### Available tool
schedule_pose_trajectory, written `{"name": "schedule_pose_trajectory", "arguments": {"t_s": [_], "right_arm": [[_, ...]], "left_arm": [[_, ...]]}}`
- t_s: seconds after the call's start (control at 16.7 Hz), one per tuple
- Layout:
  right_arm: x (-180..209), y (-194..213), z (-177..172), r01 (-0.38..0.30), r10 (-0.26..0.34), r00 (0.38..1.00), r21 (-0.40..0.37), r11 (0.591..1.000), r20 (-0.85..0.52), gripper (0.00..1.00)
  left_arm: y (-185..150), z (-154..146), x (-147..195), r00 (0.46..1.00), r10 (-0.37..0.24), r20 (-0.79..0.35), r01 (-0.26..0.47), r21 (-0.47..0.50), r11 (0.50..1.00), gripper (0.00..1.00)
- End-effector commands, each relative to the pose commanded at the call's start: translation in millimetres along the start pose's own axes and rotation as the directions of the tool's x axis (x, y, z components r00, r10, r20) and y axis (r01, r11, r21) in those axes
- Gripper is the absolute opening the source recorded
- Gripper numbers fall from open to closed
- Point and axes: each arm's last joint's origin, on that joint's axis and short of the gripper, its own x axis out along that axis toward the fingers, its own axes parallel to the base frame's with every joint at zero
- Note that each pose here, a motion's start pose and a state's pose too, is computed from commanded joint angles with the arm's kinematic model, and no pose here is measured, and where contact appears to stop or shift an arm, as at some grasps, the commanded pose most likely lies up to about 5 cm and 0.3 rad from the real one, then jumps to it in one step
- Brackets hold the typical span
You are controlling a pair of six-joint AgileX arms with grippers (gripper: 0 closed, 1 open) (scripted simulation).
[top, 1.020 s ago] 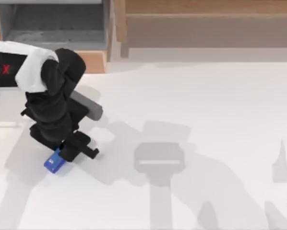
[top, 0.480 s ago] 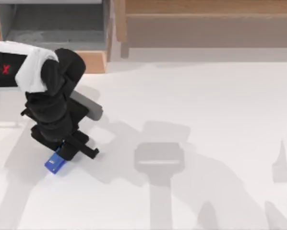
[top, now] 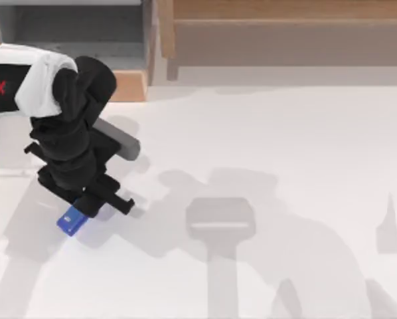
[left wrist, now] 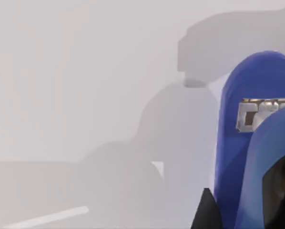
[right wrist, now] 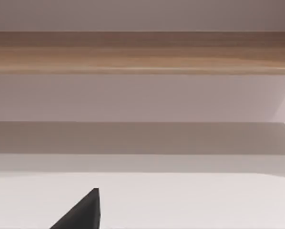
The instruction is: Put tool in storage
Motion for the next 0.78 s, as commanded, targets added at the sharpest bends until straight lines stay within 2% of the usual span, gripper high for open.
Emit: {"name": "schedule_pose_trajectory", "arguments": {"t_s": [0.48,0.6,0.78], "right_arm": [[0.0,0.0,0.0,0.0,0.0,1.0,0.0,1.0,0.0,1.0],[0.0,0.0,0.0,0.0,0.0,1.0,0.0,1.0,0.0,1.0],[0.0,0.0,0.0,0.0,0.0,1.0,0.0,1.0,0.0,1.0]], "left_arm": [[2.2,1.7,-10.6,1.0,0.008,0.018,-0.008,-0.002,1.0,0.0],[12.2,9.2,-26.3,0.996,0.039,0.08,-0.037,-0.018,0.999,0.0],[41.1,23.2,-74.9,0.963,0.135,0.235,-0.12,-0.077,0.99,0.0]]}}
